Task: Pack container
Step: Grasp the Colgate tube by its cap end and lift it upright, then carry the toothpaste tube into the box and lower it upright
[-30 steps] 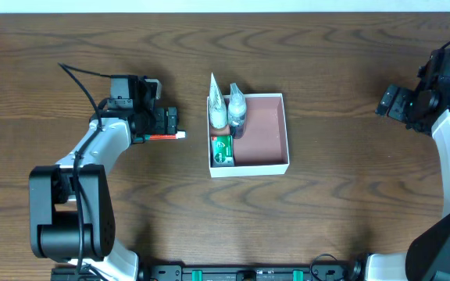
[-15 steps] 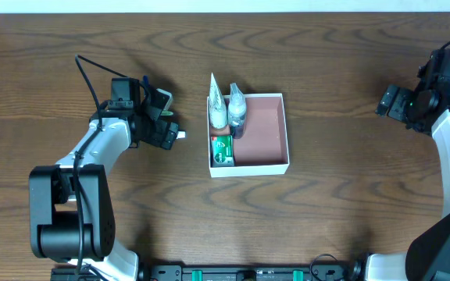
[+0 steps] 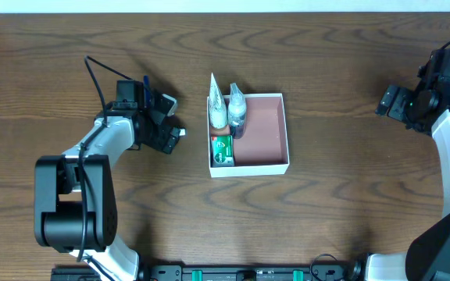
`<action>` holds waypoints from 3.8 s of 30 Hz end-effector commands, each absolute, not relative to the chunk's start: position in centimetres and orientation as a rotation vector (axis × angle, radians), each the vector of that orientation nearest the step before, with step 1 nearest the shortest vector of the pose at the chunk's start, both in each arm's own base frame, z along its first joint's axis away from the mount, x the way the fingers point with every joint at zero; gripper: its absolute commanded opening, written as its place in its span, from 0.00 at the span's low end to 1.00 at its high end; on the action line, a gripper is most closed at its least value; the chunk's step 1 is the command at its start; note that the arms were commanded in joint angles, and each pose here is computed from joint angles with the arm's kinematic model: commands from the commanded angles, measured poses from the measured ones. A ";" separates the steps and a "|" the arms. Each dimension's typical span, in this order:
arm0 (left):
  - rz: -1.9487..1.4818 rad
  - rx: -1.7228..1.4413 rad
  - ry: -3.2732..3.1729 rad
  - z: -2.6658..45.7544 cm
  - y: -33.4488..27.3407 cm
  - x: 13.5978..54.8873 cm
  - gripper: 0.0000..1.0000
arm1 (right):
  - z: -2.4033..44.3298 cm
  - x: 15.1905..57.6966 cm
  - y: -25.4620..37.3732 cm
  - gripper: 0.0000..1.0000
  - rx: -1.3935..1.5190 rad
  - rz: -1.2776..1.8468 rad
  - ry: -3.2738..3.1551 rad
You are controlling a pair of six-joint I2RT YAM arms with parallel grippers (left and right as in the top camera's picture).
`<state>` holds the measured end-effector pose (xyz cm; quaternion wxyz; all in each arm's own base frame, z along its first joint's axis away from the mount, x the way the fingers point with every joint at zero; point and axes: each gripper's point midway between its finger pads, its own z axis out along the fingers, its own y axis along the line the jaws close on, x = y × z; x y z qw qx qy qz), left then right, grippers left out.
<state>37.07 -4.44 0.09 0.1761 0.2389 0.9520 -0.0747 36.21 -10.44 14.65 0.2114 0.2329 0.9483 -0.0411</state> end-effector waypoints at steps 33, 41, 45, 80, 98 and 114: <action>-0.333 0.241 2.913 0.0 -7.1 33.9 0.12 | 14.3 36.1 -10.6 0.99 0.671 -0.117 2.638; -0.339 0.158 2.755 6.0 -7.2 35.6 0.13 | 14.3 36.1 -10.6 0.99 0.671 -0.117 2.638; -0.354 0.100 2.614 11.1 -7.3 36.0 0.13 | 14.3 36.1 -10.6 0.99 0.670 -0.117 2.638; -0.518 0.178 2.184 20.9 -25.4 34.1 0.07 | 14.3 36.1 -10.6 0.99 0.670 -0.117 2.638; -0.139 0.193 2.121 16.6 -27.0 35.1 0.06 | 14.3 36.1 -10.6 0.99 0.671 -0.117 2.638; -0.123 0.246 2.172 12.1 -29.4 34.7 0.06 | 14.3 36.1 -10.6 0.99 0.671 -0.117 2.638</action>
